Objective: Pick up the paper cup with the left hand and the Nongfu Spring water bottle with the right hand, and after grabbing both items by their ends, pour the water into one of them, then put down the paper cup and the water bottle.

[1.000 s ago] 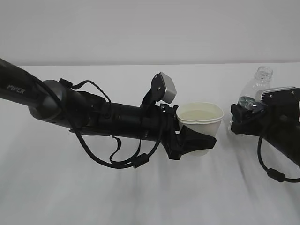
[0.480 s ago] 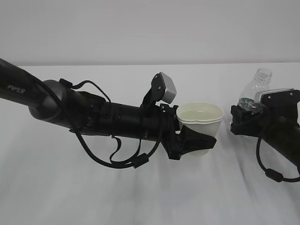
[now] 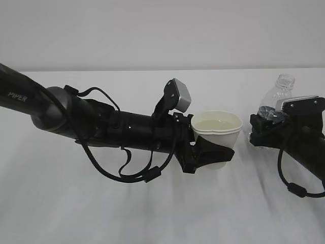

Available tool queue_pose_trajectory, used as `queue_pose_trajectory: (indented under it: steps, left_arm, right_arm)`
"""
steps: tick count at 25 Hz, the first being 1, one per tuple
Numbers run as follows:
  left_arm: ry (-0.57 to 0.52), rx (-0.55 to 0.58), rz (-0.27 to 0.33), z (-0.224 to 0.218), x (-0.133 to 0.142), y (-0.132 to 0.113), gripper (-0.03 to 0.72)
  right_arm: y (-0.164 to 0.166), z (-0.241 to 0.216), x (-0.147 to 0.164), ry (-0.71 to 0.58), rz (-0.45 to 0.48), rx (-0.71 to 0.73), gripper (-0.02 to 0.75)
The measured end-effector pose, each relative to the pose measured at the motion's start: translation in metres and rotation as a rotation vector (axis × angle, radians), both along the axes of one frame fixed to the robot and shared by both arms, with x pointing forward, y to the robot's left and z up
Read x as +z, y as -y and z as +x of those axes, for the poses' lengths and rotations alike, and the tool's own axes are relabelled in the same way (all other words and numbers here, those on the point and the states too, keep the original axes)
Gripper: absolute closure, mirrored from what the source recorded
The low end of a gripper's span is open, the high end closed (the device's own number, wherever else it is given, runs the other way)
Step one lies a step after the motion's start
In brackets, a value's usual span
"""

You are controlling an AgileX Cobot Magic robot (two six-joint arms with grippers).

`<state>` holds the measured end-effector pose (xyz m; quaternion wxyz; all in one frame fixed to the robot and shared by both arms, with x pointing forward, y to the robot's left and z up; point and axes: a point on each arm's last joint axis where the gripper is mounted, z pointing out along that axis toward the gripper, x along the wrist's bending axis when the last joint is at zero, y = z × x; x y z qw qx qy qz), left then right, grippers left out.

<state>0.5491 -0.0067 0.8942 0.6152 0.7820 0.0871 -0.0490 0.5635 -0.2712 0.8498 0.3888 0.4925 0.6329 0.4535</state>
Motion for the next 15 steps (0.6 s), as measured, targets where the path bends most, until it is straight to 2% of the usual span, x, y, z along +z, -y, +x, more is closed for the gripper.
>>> queue_pose_trajectory:
  steps: [10, 15]
  left_arm:
    - [0.001, -0.003, 0.002, -0.0002, -0.0002, 0.0000, 0.261]
    - [0.001, -0.003, 0.002, -0.0002, -0.0002, 0.0000, 0.261]
  right_arm:
    - [-0.0007, -0.0002, 0.0000, 0.000, -0.001, 0.009, 0.250]
    - [-0.0016, -0.0002, 0.0005, 0.006, -0.002, 0.019, 0.185]
